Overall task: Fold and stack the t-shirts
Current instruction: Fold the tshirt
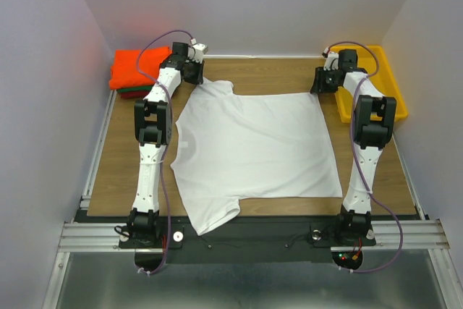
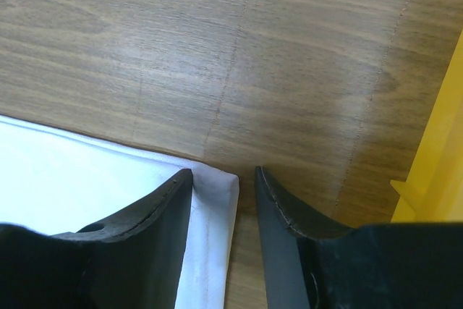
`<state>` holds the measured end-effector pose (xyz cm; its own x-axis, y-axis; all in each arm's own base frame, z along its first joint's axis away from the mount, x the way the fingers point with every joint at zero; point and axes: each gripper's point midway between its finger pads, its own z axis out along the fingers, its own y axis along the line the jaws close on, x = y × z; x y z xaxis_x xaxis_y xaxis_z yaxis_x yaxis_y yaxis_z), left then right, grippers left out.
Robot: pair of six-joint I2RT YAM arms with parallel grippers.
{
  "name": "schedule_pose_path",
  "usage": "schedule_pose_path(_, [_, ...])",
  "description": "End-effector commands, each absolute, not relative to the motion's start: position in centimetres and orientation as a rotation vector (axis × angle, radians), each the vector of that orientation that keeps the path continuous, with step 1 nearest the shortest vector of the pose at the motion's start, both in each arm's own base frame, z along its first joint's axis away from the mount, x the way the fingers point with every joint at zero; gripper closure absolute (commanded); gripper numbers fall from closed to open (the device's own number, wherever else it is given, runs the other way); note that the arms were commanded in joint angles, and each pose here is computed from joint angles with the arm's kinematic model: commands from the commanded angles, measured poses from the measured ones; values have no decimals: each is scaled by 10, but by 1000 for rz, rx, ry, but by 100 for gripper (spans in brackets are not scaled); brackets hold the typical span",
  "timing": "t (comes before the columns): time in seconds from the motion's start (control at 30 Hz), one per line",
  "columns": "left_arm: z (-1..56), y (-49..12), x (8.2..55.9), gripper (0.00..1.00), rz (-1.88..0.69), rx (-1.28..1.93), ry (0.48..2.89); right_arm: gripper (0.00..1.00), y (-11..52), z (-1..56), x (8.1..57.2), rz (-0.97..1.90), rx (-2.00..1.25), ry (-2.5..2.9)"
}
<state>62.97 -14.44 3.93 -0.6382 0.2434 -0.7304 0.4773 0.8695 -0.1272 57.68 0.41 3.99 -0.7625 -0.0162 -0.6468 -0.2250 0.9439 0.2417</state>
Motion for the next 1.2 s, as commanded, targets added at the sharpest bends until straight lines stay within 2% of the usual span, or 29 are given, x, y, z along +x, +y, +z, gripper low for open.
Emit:
schedule_pose_path(0.0, [56, -144, 625, 79, -425, 511, 2277, 54, 6, 44, 582, 427, -236, 2368])
schedule_pose_path(0.13, [56, -143, 625, 79, -428, 507, 2277, 47, 10, 58, 580, 437, -317, 2328])
schedule_pose_path(0.3, [58, -143, 626, 79, -429, 508, 2274, 47, 10, 75, 586, 416, -425, 2272])
schedule_pose_path(0.6, [57, -143, 626, 79, -429, 505, 2273, 47, 9, 60, 585, 395, -557, 2268])
schedule_pose_path(0.73, [57, -143, 626, 83, -429, 506, 2273, 54, 7, 50, 581, 382, -594, 2282])
schedule_pose_path(0.8, [59, -143, 627, 87, -429, 507, 2269, 67, 8, 47, 579, 388, -599, 2287])
schedule_pose_path(0.83, [61, -143, 627, 94, -431, 506, 2266, 71, 8, 50, 580, 388, -603, 2280])
schedule_pose_path(0.9, [70, -142, 629, 100, -439, 504, 2244, 86, 10, 56, 580, 395, -606, 2266])
schedule_pose_path(0.93, [73, -141, 630, 100, -457, 503, 2233, 98, 10, 59, 580, 398, -608, 2259])
schedule_pose_path(1.17, [146, -136, 633, 100, -501, 543, 2057, 99, 12, 96, 585, 381, -609, 2196])
